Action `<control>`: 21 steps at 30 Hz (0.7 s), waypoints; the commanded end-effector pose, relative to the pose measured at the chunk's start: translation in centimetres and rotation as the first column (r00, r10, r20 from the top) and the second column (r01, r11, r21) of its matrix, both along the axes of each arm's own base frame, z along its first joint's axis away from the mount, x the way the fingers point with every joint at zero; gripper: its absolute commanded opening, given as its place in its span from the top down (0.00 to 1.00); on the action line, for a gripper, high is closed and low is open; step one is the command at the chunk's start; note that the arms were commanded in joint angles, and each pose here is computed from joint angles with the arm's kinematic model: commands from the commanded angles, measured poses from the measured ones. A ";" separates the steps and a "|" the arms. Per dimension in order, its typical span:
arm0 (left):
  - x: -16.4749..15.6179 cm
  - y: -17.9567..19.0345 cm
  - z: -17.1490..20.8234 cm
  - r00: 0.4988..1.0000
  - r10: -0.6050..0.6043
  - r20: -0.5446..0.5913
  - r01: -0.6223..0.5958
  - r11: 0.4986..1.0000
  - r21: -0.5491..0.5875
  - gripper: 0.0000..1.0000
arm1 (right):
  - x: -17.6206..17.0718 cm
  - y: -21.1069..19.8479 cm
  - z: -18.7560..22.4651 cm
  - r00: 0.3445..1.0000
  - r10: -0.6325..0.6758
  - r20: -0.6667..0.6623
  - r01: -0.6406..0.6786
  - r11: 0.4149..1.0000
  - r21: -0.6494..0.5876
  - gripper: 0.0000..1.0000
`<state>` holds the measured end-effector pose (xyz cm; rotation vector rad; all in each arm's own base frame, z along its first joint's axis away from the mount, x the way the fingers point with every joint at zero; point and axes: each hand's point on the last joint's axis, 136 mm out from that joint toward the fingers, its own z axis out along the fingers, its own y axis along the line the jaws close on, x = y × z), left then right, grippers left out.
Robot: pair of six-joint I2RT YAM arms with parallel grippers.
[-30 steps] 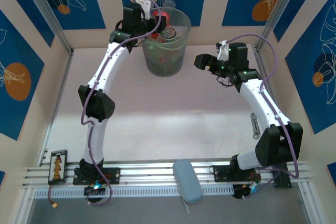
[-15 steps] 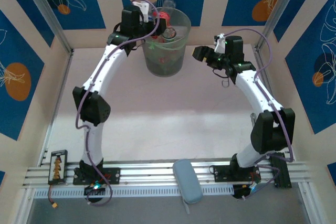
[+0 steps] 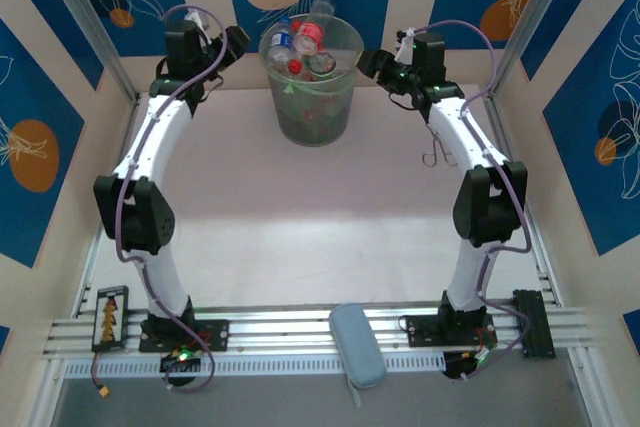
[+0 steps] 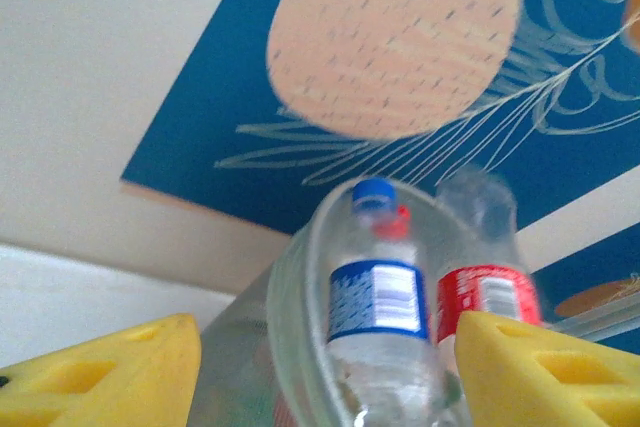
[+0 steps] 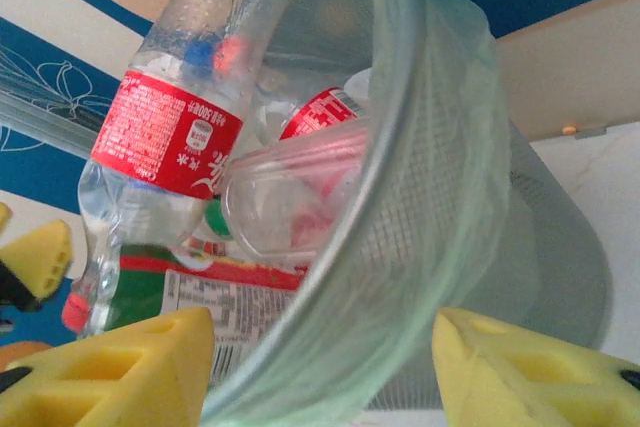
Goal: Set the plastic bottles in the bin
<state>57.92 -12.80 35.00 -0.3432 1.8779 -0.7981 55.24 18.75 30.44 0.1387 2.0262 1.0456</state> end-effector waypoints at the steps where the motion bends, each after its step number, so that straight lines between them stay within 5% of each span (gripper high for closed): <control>1: 0.8 -2.2 -1.7 0.997 -0.079 -0.021 0.077 0.994 -0.076 0.30 | 0.6 1.4 1.5 0.999 0.008 0.043 -0.006 0.999 -0.033 0.41; 11: 2.1 -4.2 -5.7 0.988 -0.136 -0.077 0.128 0.987 -0.095 0.30 | 3.3 2.8 -1.2 1.000 -0.013 -0.018 0.011 0.994 -0.106 0.51; 21: 0.3 -7.1 -4.2 0.975 -0.221 -0.017 0.217 0.969 -0.117 0.32 | 2.3 4.0 -1.1 1.000 0.029 -0.002 -0.029 0.994 -0.106 0.52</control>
